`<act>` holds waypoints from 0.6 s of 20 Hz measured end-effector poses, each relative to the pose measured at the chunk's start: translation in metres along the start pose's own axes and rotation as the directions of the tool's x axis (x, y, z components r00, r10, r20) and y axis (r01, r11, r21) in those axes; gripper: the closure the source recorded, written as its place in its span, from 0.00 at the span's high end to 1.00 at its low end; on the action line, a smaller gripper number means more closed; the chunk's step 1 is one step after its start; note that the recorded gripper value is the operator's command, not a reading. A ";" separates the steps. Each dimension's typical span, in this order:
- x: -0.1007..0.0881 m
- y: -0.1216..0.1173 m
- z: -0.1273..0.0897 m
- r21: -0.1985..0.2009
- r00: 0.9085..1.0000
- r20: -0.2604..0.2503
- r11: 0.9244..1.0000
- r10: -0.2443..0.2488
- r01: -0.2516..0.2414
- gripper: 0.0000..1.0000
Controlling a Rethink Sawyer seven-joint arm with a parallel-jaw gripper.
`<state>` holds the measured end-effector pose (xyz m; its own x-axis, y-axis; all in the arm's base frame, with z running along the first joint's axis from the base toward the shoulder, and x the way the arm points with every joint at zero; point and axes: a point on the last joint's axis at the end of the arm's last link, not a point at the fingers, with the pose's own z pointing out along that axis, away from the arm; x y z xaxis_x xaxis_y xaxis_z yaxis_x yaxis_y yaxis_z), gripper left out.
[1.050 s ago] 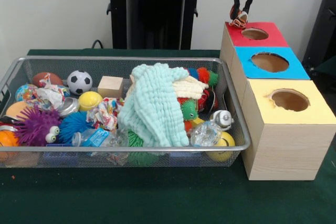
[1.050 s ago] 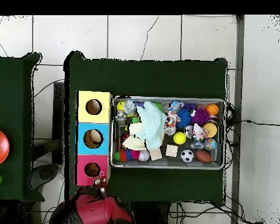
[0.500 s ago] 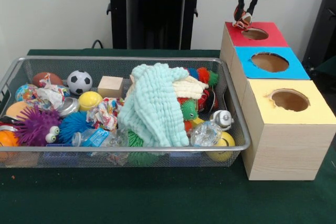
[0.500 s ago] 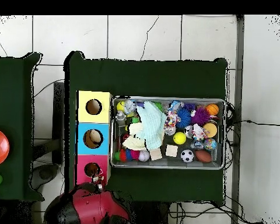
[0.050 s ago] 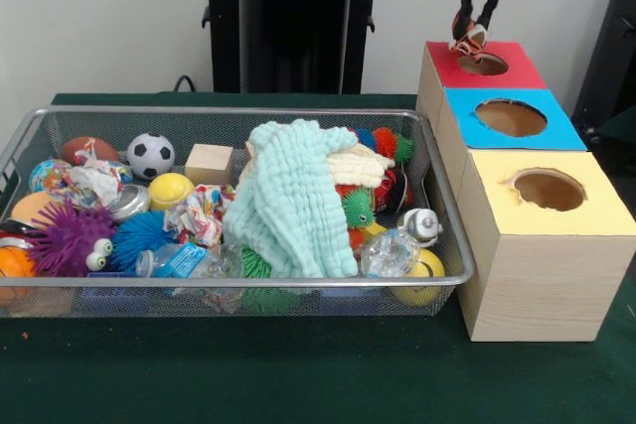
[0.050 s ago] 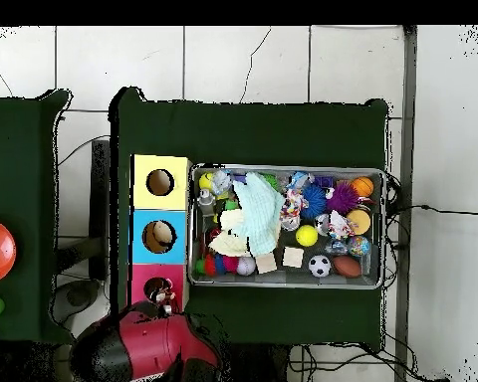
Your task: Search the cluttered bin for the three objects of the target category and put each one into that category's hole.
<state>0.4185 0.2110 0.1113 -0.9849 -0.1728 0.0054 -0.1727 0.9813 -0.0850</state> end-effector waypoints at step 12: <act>-0.019 -0.012 0.011 -0.012 0.999 0.015 0.999 0.030 -0.030 0.00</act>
<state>0.4392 0.2013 0.1016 -0.9895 -0.1441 -0.0123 -0.1429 0.9870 -0.0732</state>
